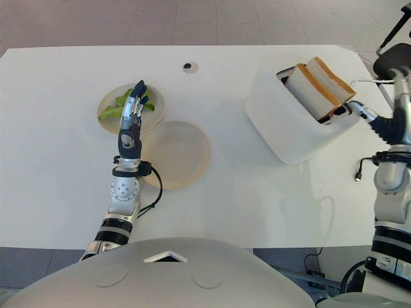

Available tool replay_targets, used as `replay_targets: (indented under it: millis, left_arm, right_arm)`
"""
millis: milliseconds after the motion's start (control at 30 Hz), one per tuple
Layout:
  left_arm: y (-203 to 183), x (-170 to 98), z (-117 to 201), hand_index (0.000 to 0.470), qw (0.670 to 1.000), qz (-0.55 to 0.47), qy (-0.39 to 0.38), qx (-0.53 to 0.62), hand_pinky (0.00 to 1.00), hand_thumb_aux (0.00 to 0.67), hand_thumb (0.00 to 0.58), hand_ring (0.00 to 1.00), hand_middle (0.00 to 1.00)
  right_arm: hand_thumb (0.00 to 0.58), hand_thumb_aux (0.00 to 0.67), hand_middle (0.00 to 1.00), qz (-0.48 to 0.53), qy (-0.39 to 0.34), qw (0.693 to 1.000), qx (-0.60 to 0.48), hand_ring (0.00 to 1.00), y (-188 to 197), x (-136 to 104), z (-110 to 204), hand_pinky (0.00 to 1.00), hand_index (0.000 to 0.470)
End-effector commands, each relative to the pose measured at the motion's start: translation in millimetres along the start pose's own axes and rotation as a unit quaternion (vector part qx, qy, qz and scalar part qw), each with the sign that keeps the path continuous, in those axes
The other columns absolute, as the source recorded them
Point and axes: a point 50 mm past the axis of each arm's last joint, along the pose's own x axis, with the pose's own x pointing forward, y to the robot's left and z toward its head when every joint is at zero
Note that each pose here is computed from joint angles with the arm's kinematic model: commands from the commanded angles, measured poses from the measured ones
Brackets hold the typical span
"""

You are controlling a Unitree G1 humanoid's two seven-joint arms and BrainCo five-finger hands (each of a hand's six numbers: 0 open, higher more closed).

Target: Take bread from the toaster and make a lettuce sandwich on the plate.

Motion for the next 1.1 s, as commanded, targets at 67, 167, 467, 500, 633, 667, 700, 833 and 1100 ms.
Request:
replay_targets:
  millis: [67,167,467,500,633,667,700,833,1100]
  left_arm:
    - [-2.0,-4.4,-5.2,0.000,1.000,-0.007,0.018,0.006,0.00,0.000,0.000,0.00,0.00]
    - [-3.4,-3.4,-4.5,0.000,1.000,-0.006,0.015,0.006,0.00,0.000,0.000,0.00,0.00]
    - [-4.9,-3.8,-5.1,0.000,1.000,-0.004,0.017,0.007,0.00,0.000,0.000,0.00,0.00]
    - [-5.1,-3.6,-5.4,0.000,1.000,-0.003,0.017,0.007,0.00,0.000,0.000,0.00,0.00]
    - [-5.7,-3.4,-6.3,0.000,1.000,-0.002,0.018,0.008,0.00,0.000,0.000,0.00,0.00]
    - [-6.0,-3.5,-6.8,0.000,1.000,-0.002,0.019,0.008,0.00,0.000,0.000,0.00,0.00]
    - [-6.0,-3.6,-7.1,0.000,1.000,-0.002,0.019,0.008,0.00,0.000,0.000,0.00,0.00]
    - [-1.6,-2.4,-6.4,0.000,1.000,0.009,0.013,0.016,0.00,0.000,0.000,0.00,0.00]
    - [52.2,6.6,9.2,0.000,0.975,0.124,-0.018,0.182,0.00,0.000,0.000,0.00,0.00]
  right_arm:
    - [0.000,0.000,0.00,0.023,-0.061,0.998,-0.011,0.00,-1.2,1.7,22.0,0.00,0.000]
    - [0.000,0.000,0.00,0.026,-0.076,0.997,-0.009,0.00,-3.4,7.0,29.6,0.00,0.000]
    - [0.580,0.670,1.00,0.008,-0.077,0.997,0.021,1.00,-12.8,11.1,31.5,1.00,0.470]
    - [0.580,0.670,1.00,0.004,-0.075,0.997,0.027,1.00,-13.4,12.0,30.7,1.00,0.470]
    - [0.580,0.670,1.00,-0.053,-0.098,0.992,0.052,1.00,-27.5,15.7,38.1,1.00,0.470]
    - [0.580,0.670,1.00,-0.093,-0.110,0.987,0.073,1.00,-37.6,16.7,43.0,1.00,0.470]
    - [0.580,0.670,1.00,-0.139,-0.121,0.979,0.092,1.00,-49.2,16.9,47.8,1.00,0.470]
    - [0.580,0.670,1.00,-0.308,-0.221,0.904,0.196,1.00,-96.9,1.1,82.5,1.00,0.470]
    - [0.580,0.670,1.00,0.061,-0.381,0.783,0.488,1.00,1.2,-46.6,201.5,1.00,0.470]
